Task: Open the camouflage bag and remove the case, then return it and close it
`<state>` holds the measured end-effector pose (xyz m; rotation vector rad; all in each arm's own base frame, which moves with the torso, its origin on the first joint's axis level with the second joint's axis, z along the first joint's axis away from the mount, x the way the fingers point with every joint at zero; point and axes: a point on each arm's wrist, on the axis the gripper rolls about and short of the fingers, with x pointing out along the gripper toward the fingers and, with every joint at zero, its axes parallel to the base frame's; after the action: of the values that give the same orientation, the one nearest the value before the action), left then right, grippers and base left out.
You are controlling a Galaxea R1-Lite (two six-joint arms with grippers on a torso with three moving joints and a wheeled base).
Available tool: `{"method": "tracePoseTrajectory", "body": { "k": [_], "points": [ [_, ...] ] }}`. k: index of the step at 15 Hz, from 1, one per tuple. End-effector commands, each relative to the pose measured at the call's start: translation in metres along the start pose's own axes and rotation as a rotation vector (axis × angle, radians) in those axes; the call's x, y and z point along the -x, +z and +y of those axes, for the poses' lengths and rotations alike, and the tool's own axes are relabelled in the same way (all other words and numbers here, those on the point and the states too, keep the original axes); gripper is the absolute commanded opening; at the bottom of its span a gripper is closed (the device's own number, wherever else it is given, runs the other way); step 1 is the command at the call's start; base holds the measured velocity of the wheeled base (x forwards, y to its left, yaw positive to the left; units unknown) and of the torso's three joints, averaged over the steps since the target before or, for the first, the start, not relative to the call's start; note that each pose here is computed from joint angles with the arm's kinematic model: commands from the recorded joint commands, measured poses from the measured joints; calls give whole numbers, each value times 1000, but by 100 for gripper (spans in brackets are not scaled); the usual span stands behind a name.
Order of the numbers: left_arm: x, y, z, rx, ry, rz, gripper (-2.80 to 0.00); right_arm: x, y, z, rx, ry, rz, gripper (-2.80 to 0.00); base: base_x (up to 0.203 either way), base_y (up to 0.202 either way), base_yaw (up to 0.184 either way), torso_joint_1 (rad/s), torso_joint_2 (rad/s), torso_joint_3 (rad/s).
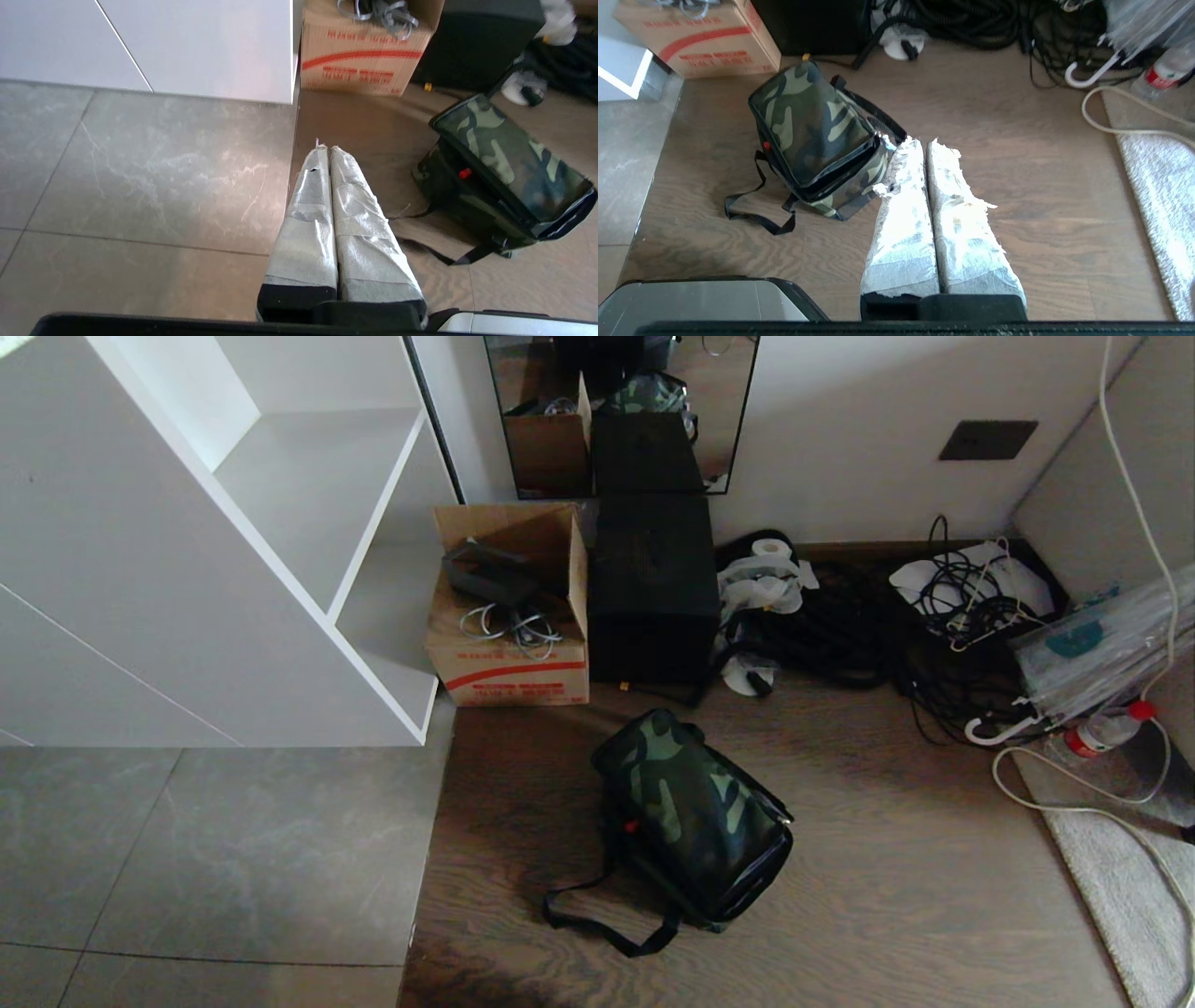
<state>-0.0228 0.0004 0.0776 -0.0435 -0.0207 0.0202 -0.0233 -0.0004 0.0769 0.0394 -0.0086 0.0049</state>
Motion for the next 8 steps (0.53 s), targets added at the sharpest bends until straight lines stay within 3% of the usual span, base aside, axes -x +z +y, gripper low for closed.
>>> {"method": "tracePoseTrajectory", "body": {
  "k": [1,8],
  "points": [
    [-1,-3,0,-2,1,9,-280,0,0,0,1,1,3,-280,0,0,0,5,2,198],
    [-1,-3,0,-1,1,9,-280,0,0,0,-5,0,1,-280,0,0,0,-1,3,201]
  ]
}}
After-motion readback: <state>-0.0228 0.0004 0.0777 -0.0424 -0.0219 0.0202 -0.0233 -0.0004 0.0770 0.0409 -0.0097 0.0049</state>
